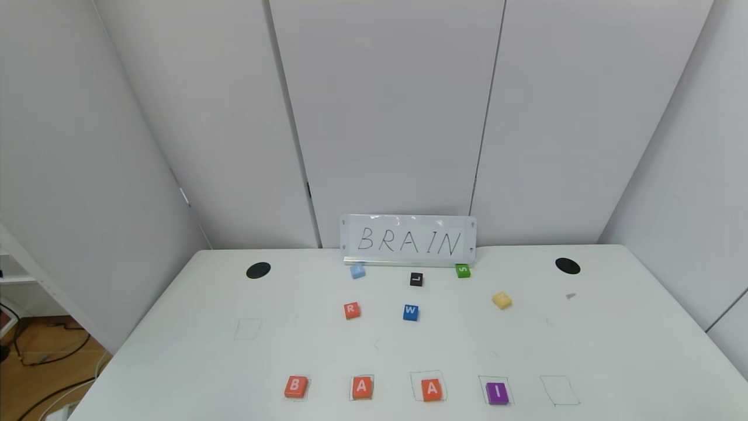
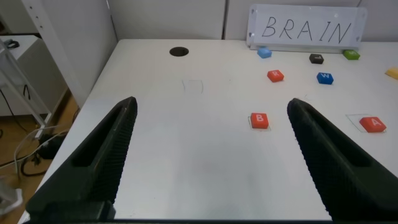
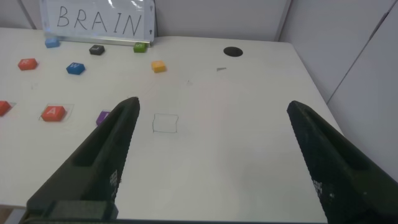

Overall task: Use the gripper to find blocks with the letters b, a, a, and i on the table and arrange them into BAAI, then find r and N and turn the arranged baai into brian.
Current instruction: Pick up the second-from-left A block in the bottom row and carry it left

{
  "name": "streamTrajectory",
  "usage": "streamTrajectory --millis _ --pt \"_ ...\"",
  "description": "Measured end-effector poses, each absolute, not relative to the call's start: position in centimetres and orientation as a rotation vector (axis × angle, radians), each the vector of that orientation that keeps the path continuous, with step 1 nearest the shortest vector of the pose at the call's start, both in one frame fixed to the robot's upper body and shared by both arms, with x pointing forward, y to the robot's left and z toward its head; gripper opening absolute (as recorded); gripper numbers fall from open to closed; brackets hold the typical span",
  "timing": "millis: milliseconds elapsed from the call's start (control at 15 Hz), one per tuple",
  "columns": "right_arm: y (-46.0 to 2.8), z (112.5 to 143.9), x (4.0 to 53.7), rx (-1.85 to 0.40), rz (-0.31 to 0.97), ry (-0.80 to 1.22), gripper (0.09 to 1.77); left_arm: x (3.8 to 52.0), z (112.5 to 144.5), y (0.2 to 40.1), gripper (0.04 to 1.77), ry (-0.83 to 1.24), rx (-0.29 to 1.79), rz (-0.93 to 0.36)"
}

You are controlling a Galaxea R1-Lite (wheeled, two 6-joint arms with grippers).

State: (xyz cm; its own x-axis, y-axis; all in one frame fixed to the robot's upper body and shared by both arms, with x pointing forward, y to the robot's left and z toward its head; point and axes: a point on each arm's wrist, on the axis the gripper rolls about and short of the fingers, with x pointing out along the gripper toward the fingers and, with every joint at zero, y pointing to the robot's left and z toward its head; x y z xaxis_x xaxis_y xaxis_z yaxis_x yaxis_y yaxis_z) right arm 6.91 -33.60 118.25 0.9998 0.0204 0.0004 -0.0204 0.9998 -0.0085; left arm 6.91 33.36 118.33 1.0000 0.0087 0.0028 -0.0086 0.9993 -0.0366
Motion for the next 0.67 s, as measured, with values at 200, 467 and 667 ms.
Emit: streamTrajectory --millis 200,467,667 --pt "-33.6 118.3 6.9 -0.003 0.020 -0.002 1.71 6.8 118.9 33.4 1.72 -0.044 -0.032 0.009" --pt "-33.6 121.9 6.0 0.053 0.026 -0.084 1.71 6.1 121.0 33.3 1.72 -0.113 -0.018 -0.005" --pt "-33.6 126.0 5.7 0.059 0.027 -0.123 1.71 5.1 123.3 33.3 1.72 -0.120 -0.001 -0.008"
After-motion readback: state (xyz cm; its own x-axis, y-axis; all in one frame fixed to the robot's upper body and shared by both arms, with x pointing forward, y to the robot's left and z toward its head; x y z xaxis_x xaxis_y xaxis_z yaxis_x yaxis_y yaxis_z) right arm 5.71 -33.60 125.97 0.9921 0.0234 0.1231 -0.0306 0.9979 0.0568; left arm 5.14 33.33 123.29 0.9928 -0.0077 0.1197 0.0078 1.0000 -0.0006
